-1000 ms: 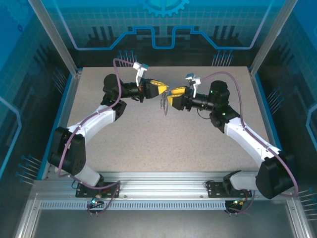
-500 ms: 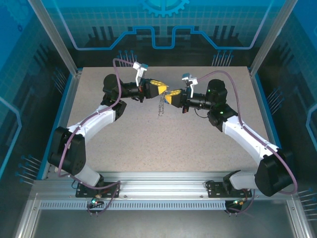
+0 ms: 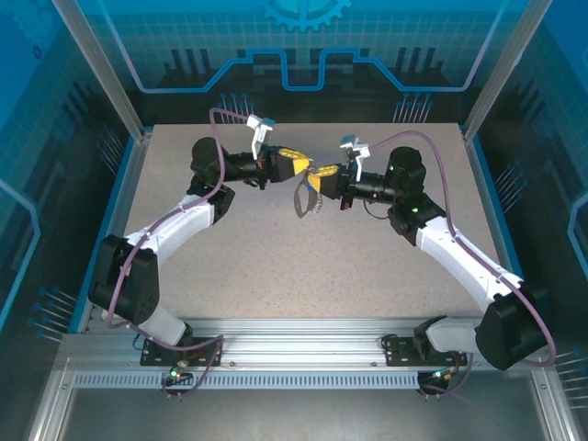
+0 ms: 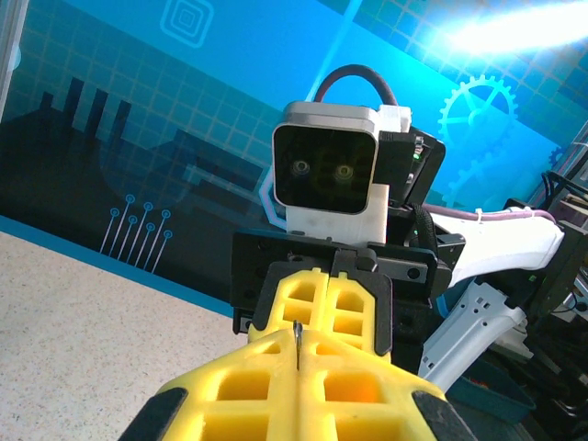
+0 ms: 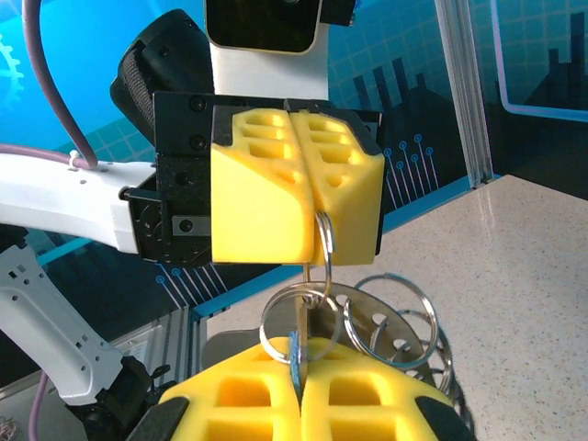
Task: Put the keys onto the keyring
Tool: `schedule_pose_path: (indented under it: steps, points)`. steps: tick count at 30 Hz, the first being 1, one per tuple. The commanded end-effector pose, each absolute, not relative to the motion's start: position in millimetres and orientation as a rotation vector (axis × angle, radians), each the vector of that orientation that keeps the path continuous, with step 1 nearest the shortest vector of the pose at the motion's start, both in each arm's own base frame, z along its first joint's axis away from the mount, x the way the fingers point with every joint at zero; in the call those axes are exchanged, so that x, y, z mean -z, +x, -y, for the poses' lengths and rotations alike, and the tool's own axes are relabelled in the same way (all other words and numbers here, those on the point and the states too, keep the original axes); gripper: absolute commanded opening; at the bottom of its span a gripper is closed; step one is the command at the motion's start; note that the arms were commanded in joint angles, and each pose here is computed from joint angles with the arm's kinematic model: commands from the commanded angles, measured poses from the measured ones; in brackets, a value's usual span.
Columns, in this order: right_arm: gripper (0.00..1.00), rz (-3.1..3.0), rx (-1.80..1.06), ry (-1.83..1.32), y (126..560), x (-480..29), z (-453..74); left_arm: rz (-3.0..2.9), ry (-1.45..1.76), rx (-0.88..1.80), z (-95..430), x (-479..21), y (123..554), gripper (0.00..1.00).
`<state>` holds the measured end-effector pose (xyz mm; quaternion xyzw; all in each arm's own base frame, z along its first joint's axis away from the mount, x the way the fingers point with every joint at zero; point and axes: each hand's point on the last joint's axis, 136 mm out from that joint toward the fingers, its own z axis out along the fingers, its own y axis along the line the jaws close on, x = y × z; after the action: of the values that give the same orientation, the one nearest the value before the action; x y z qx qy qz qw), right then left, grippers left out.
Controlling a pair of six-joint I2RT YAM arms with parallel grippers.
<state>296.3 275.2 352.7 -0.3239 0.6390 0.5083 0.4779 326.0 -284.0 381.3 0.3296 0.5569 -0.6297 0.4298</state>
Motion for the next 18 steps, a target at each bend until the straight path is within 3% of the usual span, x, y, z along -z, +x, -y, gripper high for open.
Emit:
schedule_pose_path:
  steps: [1, 18]
  points:
    - [0.0, -1.495, -1.208, -0.799, 296.4, -378.0, -272.2, -1.317, 0.87, 1.552, 283.1, -397.7, 315.2, 0.0]
    - [0.0, -1.578, -1.247, -0.796, 292.6, -346.0, -279.8, -1.31, 0.86, 1.541, 282.5, -400.2, 315.7, 0.0]
